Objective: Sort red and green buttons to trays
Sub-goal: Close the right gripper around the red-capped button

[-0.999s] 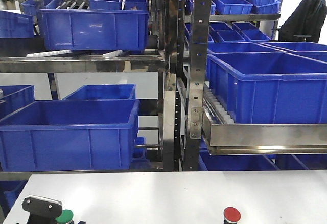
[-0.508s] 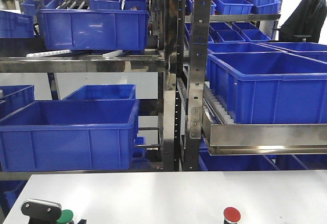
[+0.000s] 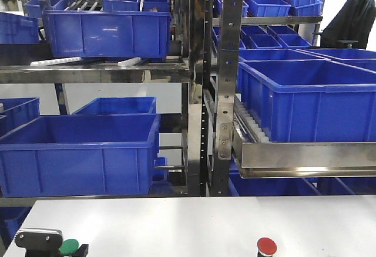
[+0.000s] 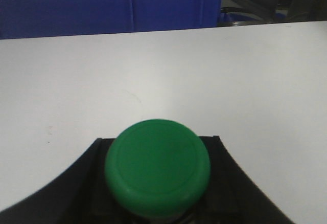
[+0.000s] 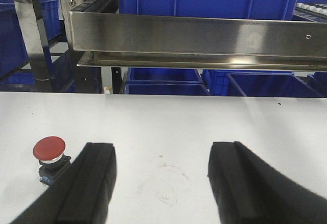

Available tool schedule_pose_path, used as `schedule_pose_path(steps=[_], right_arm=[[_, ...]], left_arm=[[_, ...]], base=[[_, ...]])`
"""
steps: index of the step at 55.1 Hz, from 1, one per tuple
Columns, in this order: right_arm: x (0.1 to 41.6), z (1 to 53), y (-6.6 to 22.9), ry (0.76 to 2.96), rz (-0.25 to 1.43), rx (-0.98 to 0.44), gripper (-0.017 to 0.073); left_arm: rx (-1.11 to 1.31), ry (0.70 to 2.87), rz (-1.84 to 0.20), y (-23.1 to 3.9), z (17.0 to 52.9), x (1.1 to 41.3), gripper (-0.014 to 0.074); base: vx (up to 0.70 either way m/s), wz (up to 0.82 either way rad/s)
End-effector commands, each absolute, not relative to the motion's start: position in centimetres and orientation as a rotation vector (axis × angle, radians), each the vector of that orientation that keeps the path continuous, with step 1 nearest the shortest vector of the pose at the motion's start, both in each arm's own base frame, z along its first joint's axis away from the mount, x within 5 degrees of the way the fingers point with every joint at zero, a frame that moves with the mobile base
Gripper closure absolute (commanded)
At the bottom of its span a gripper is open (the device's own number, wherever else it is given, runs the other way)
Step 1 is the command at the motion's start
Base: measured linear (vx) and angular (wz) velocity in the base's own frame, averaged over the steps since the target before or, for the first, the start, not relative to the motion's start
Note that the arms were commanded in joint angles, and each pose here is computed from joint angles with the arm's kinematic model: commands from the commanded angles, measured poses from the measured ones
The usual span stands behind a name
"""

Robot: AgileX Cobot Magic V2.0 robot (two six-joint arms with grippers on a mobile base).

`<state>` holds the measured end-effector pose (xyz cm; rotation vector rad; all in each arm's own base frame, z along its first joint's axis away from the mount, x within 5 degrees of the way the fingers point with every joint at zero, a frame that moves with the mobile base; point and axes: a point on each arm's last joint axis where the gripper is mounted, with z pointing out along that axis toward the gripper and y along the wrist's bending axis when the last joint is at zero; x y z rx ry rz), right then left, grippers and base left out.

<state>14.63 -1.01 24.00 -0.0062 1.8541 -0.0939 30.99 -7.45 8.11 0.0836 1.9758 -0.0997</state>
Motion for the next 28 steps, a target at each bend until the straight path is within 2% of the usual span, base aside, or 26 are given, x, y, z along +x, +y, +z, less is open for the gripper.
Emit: schedule_pose_path(steps=[1, 19, 28], right_arm=[[15.1, 25.7, -1.1, 1.749, -0.103, -0.012, 0.009], [16.4, 24.5, -1.1, 1.82, -0.102, -0.034, 0.009], [18.5, 23.5, 1.1, 1.773, -0.016, -0.197, 0.009]], left_arm=[[0.052, 1.841, -0.124, -7.7, 10.4, 31.8, 0.0371], [0.051, 1.864, -0.129, -7.7, 11.0, 31.7, 0.0571], [0.078, 1.842, -0.111, -7.7, 12.3, 31.6, 0.0601]], base=[[0.0, 0.0], [0.0, 0.0], [0.0, 0.0]])
